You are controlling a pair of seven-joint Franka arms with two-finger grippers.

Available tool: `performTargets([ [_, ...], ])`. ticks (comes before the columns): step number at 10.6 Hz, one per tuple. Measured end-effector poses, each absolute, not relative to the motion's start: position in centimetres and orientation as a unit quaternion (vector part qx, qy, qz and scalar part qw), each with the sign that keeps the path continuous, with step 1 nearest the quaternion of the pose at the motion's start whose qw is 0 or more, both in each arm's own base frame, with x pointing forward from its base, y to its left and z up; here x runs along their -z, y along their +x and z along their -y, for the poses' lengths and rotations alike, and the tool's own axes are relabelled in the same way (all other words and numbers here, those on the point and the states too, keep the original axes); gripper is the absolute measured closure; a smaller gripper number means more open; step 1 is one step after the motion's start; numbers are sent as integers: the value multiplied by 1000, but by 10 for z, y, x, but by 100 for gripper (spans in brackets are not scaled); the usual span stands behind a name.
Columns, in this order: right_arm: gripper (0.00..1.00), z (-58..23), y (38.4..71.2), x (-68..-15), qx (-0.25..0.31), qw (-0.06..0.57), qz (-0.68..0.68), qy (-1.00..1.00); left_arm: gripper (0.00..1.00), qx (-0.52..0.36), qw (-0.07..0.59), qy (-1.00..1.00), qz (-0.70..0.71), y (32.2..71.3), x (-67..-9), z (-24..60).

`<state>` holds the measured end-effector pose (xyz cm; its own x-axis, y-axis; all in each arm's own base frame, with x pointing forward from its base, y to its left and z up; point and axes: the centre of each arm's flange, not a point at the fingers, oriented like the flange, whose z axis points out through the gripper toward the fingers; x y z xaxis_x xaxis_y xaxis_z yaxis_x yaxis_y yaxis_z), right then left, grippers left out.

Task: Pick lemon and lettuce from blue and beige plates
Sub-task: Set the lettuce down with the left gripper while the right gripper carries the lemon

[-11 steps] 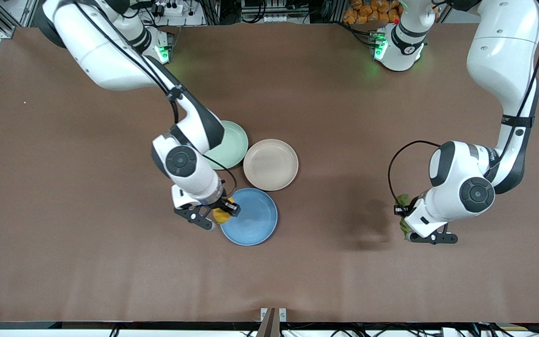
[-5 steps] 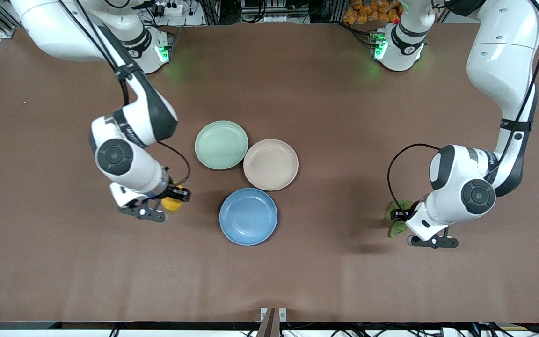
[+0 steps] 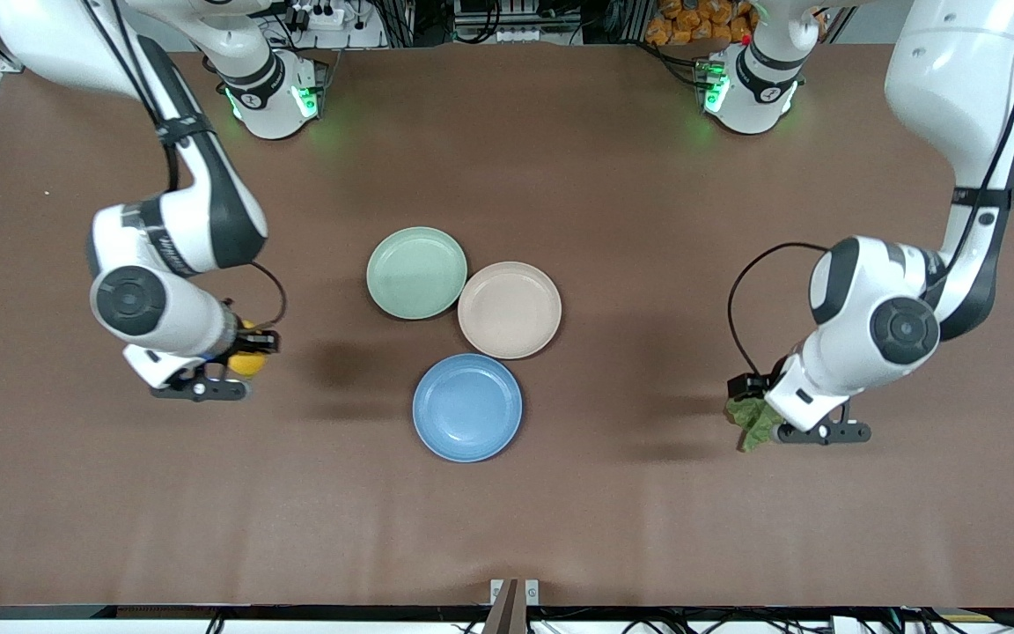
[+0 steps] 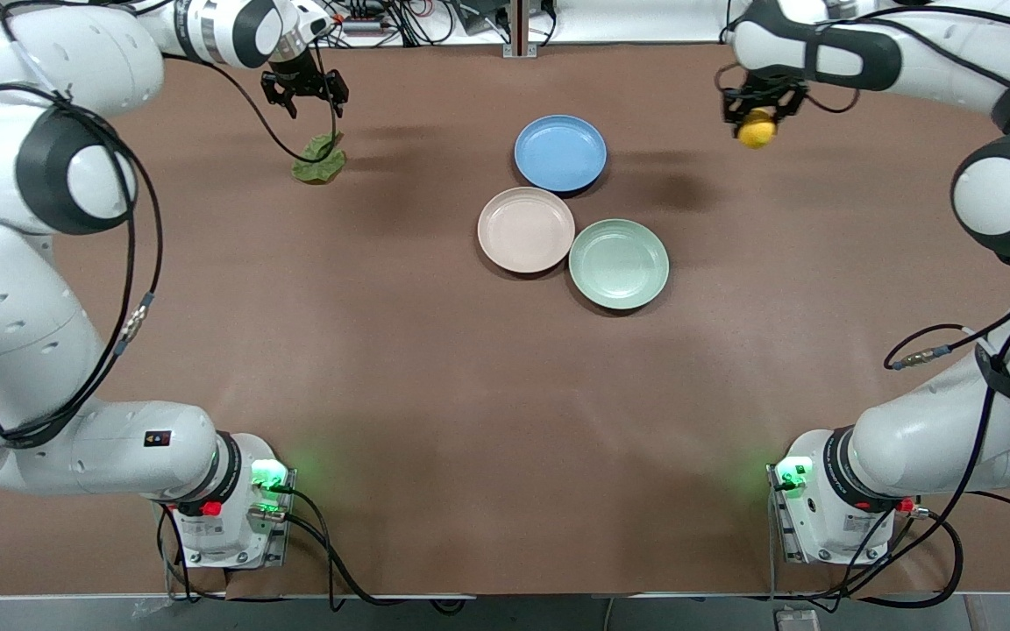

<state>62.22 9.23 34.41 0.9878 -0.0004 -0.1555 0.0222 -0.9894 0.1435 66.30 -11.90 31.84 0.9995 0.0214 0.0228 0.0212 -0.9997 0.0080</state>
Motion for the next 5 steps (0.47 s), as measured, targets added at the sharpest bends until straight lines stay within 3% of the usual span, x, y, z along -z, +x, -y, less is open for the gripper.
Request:
performTargets([
  [5,34,14,622,-343,75,31,-35,996,0,-20,-17,998,-54,591,-337,103],
])
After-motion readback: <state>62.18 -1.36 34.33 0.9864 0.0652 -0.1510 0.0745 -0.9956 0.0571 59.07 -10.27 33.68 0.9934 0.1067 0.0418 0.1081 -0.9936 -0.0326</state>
